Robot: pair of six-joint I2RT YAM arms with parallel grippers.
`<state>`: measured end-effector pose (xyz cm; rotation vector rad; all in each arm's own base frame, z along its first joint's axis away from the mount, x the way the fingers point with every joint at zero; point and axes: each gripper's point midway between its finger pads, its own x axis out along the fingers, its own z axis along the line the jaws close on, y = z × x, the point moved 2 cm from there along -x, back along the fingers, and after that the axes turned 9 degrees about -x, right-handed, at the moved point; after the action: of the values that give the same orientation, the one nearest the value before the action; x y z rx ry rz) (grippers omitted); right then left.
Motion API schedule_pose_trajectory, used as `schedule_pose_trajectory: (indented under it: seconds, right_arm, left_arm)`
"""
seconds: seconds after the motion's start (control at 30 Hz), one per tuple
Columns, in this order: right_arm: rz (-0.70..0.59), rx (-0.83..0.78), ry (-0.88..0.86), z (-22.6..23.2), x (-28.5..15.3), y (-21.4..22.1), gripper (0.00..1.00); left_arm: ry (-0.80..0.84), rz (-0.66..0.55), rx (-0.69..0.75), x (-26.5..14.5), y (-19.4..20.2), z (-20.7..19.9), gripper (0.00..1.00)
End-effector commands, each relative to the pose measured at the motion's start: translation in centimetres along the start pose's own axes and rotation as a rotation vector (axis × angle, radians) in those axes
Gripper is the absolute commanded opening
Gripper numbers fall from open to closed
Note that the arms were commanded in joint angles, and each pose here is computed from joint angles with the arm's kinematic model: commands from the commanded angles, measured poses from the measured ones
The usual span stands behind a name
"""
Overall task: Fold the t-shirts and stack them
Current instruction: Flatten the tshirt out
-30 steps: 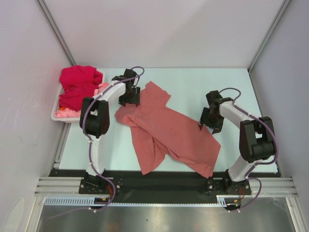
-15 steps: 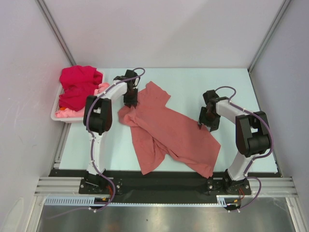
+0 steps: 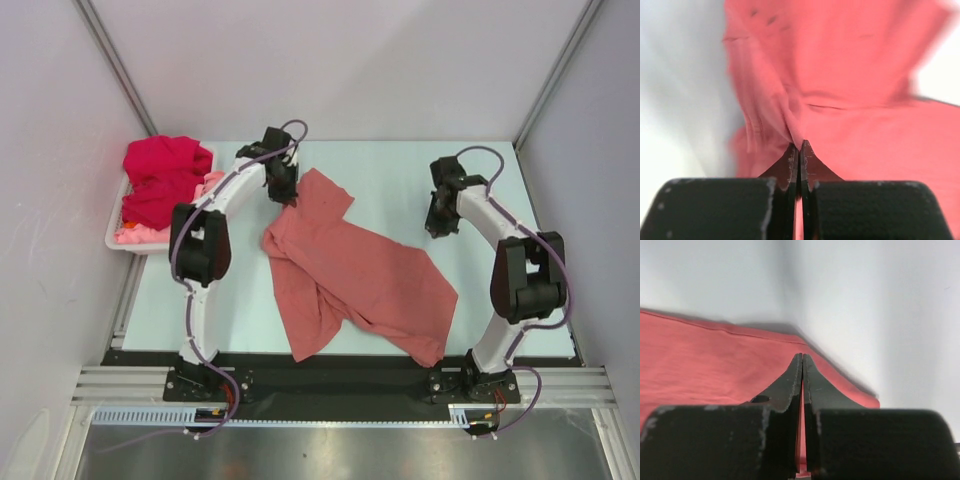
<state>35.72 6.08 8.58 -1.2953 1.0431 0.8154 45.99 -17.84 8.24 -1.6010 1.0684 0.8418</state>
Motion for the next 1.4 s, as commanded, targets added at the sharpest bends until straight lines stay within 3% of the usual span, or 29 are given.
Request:
schedule_pose_trajectory:
  seconds: [0.0,0.27,0.3,0.37,0.4,0.5,0.63,0.77,0.97,1.17,1.27,1.3,1.33,1.37]
  right_arm:
    - [-0.214,0.011,0.056,-2.0,-7.5,-4.4,0.00]
    - [-0.596,0.074,0.001,-4.3,-23.2,-6.5,0.00]
    - [-0.624,0.077,-0.006,-4.7,-24.5,-6.2,0.00]
    - [-0.734,0.080,-0.054,-5.3,-28.9,-4.9,0.00]
    - [-0.774,0.080,-0.073,-5.4,-30.4,-4.4,0.00]
    - [-0.918,0.071,-0.170,-5.9,-35.3,-1.6,0.00]
    - [-1.028,0.041,-0.301,-5.9,-40.2,1.5,0.00]
    - [-1.063,0.009,-0.339,-6.1,-42.5,2.8,0.00]
    - [-1.028,0.025,-0.292,-5.8,-40.9,0.6,0.00]
    - [-0.909,0.084,-0.210,-5.3,-36.4,-2.1,0.00]
    - [-0.876,0.042,-0.249,-3.9,-35.0,-2.9,0.00]
    - [-0.887,0.008,-0.296,-2.8,-34.6,-3.7,0.07]
    - [-0.821,-0.094,-0.455,0.3,-33.1,-3.0,0.18]
    - [-0.772,-0.159,-0.562,2.4,-31.9,-2.7,0.40]
  left_arm:
    - [0.192,-0.316,0.079,-12.5,-5.4,-7.0,0.00]
    - [0.299,-0.606,0.106,-27.5,-3.5,-10.3,0.00]
    - [0.328,-0.676,0.105,-30.7,-3.0,-10.3,0.00]
    - [0.364,-0.718,0.113,-33.4,-1.5,-10.6,0.00]
    - [0.388,-0.809,0.109,-37.3,-0.7,-10.2,0.00]
    - [0.453,-0.908,0.127,-41.4,1.6,-10.2,0.00]
    - [0.614,-1.059,0.097,-48.6,5.6,-8.6,0.00]
    - [0.723,-1.131,0.094,-53.0,7.1,-8.4,0.00]
    - [0.722,-1.119,0.108,-52.8,6.2,-9.3,0.00]
    - [0.554,-1.060,0.115,-48.8,2.3,-10.3,0.00]
    - [0.503,-1.029,0.163,-46.8,0.7,-11.2,0.00]
    - [0.503,-1.021,0.172,-46.5,0.6,-11.4,0.00]
    - [0.509,-1.009,0.185,-46.3,0.0,-12.1,0.00]
    - [0.516,-1.000,0.200,-46.3,0.0,-12.4,0.00]
